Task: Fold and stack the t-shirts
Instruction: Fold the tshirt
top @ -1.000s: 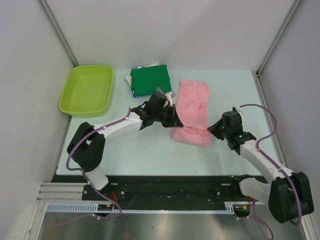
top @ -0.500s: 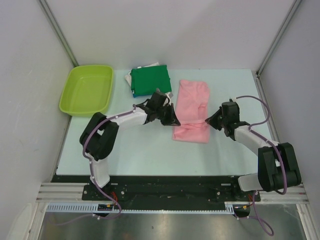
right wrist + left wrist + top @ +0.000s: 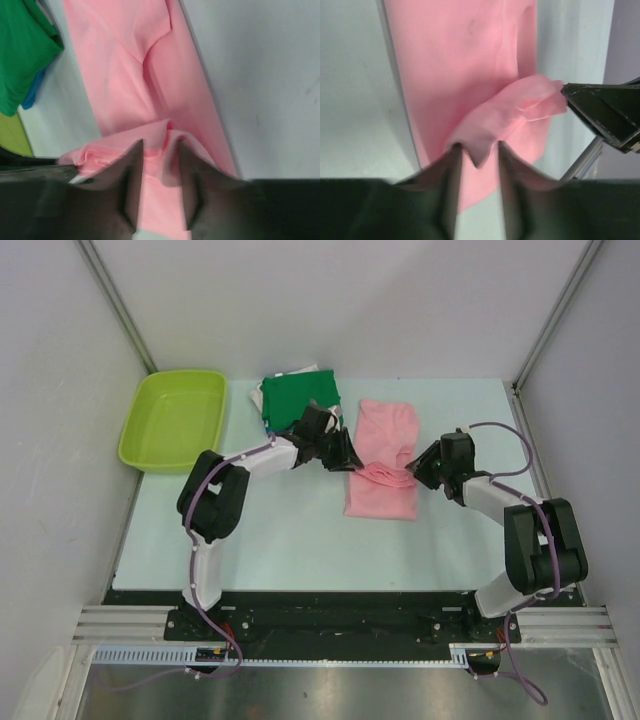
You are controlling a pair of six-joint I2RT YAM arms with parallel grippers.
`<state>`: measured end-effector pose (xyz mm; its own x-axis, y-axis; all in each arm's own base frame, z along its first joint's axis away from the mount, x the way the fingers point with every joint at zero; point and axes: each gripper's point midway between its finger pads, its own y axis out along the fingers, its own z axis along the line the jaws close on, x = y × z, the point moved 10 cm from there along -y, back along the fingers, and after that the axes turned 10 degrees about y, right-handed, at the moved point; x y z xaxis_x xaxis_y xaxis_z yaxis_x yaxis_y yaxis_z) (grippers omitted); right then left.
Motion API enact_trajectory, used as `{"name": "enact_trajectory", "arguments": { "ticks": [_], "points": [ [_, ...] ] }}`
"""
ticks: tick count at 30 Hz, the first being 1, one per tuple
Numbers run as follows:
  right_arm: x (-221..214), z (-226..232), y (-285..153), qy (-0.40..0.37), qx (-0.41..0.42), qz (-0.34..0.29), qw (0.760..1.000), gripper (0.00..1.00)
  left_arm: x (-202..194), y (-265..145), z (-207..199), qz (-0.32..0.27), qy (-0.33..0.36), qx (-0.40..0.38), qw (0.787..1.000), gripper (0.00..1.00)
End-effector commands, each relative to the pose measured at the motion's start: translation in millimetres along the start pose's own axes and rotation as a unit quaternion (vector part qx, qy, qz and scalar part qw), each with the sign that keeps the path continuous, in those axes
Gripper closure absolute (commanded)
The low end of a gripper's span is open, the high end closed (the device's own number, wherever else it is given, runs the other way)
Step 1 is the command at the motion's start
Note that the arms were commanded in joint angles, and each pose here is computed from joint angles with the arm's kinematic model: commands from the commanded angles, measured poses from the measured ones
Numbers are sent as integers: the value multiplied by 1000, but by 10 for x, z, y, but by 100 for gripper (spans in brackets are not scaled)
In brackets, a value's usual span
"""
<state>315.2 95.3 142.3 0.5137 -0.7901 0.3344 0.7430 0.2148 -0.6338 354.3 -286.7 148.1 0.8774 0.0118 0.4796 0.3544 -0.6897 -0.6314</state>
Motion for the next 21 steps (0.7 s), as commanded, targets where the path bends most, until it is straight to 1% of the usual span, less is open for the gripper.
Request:
{"name": "enact_trajectory", "arguments": {
  "ticks": [1, 2, 3, 4, 5, 6, 7, 9, 10, 11, 12, 13, 14, 15, 16, 17, 18, 19, 20, 21],
  "points": [
    [292, 206, 157, 28, 41, -47, 998, 43, 357, 54, 27, -29, 7, -27, 999, 36],
    [426, 260, 233, 39, 56, -66, 995, 17, 451, 49, 35, -40, 6, -30, 999, 7],
    [500, 277, 292, 56, 60, -70, 994, 11, 647, 6, -45, -62, 11, -49, 997, 0],
    [568, 297, 334, 63, 65, -71, 993, 5, 774, 8, 18, -74, 7, -50, 996, 0],
    [633, 307, 402, 70, 66, -74, 993, 0, 865, -25, -1, -77, 4, -49, 996, 0],
    [738, 369, 400, 73, 73, -87, 991, 0, 1084, -139, -119, -103, 21, -63, 993, 0],
    [766, 388, 391, 73, 76, -91, 990, 0, 1173, -205, -120, -110, 22, -61, 992, 0],
    [789, 462, 270, 62, 84, -100, 990, 0, 1224, -375, -174, -114, 29, -54, 992, 0],
    [761, 498, 209, 39, 84, -101, 991, 0, 1202, -447, -186, -118, 32, -49, 991, 0],
    [714, 479, 158, 29, 66, -96, 993, 0, 1194, -620, -292, -132, 42, -55, 989, 0],
    [711, 532, 36, 13, 63, -111, 992, 0, 973, -602, -195, -110, 26, -45, 993, 0],
    [550, 521, -11, -20, 41, -91, 995, 0, 848, -635, -200, -107, 21, -44, 993, 0],
    [504, 520, -60, -39, 29, -96, 994, 0, 757, -660, -210, -118, 24, -48, 992, 0],
    [454, 541, -172, -54, 20, -105, 993, 0, 485, -763, -161, -107, 10, -41, 993, 0],
    [296, 492, -213, -73, 4, -91, 993, 0, 339, -779, -175, -102, 9, -41, 994, 0],
    [225, 495, -281, -101, 7, -91, 991, 0, 244, -820, -171, -110, 10, -40, 993, 0],
    [166, 495, -334, -116, 10, -91, 989, 1, -15, -875, -107, -97, -4, -34, 995, 0],
    [95, 473, -422, -129, 14, -84, 988, 0, -95, -904, -146, -111, 2, -50, 993, 0],
    [-8, 501, -458, -153, 27, -67, 986, 0, -216, -924, -140, -110, 0, -56, 992, 0],
    [-79, 517, -490, -163, 42, -41, 985, 0, -424, -970, -97, -103, -10, -56, 993, 0]
  ]
}}
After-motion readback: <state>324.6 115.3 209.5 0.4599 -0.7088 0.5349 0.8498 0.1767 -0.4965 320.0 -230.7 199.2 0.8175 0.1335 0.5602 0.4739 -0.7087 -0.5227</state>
